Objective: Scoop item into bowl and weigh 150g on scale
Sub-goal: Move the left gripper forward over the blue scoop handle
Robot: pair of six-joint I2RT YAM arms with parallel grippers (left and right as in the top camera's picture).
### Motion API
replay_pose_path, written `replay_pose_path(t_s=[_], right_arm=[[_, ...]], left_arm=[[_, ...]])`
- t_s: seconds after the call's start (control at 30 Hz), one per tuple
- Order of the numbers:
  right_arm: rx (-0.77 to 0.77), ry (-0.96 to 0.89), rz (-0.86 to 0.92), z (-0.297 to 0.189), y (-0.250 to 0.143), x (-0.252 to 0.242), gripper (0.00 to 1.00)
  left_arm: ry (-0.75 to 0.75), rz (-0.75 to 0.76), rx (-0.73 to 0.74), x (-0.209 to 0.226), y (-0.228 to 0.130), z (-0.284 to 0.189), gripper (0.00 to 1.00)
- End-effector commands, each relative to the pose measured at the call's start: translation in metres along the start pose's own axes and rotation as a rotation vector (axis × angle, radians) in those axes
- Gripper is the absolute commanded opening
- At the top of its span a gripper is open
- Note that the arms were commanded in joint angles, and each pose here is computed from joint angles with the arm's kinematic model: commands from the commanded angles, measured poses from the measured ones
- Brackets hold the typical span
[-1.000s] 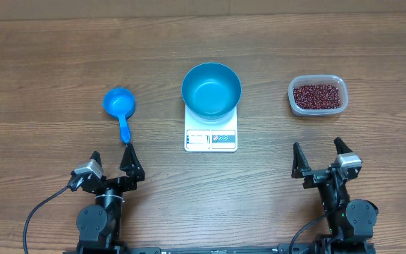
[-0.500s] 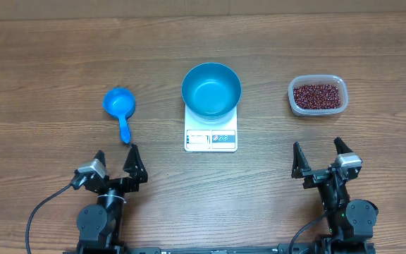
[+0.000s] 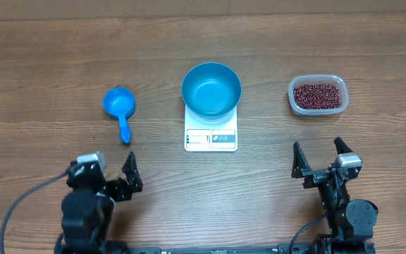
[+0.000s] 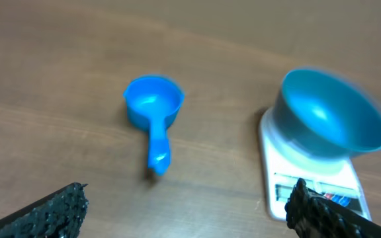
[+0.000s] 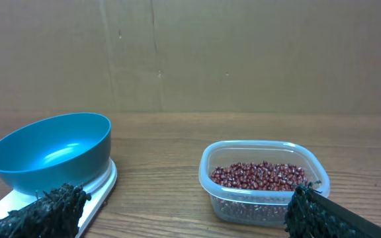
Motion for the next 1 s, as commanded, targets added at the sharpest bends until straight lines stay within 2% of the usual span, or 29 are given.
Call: replay_pose_path(t_s=[0.0,0.3,0.6,0.77,0.83,0.9,0.97], right_arm=[[-0.005,-0.015,0.003,0.0,-0.002,-0.002,1.0],[-0.005,-0.015,0.003,0.0,-0.002,-0.002,1.0],[-0.005,-0.015,0.003,0.0,-0.002,-0.002,1.0],[-0.005,-0.015,0.003,0.0,-0.002,-0.002,1.0],[-0.005,-0.015,0.003,0.0,-0.002,-0.002,1.0],[-0.005,-0.015,0.003,0.0,-0.002,-0.002,1.0],[-0.005,-0.015,0.003,0.0,-0.002,-0.002,1.0]], left_arm=[[0.073,0.047,0.079,0.003,0.021,0.003,1.0],[0.227,0.102,0.401,0.005,0.066,0.019,1.0],[0.152,0.09,0.522,-0.004,0.055,0.045,1.0],[0.161,0.066,0.533,-0.005,0.053,0.055,1.0],[0.197,0.061,0.546,-0.001,0.051,0.058,1.0],[0.31,0.004,0.532,0.008,0.051,0.065,1.0],[0.32,0.006,0.551,0.008,0.048,0.077,1.0]])
Point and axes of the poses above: each gripper's point midway between its finger pads, its own z axis out along the fingers, its own x axis along the line the jaws close on, y = z × x, the point moved 7 cm from there along -z, back along the fingers, and after that the axes turned 6 degrees about z, right-handed, at the moved point
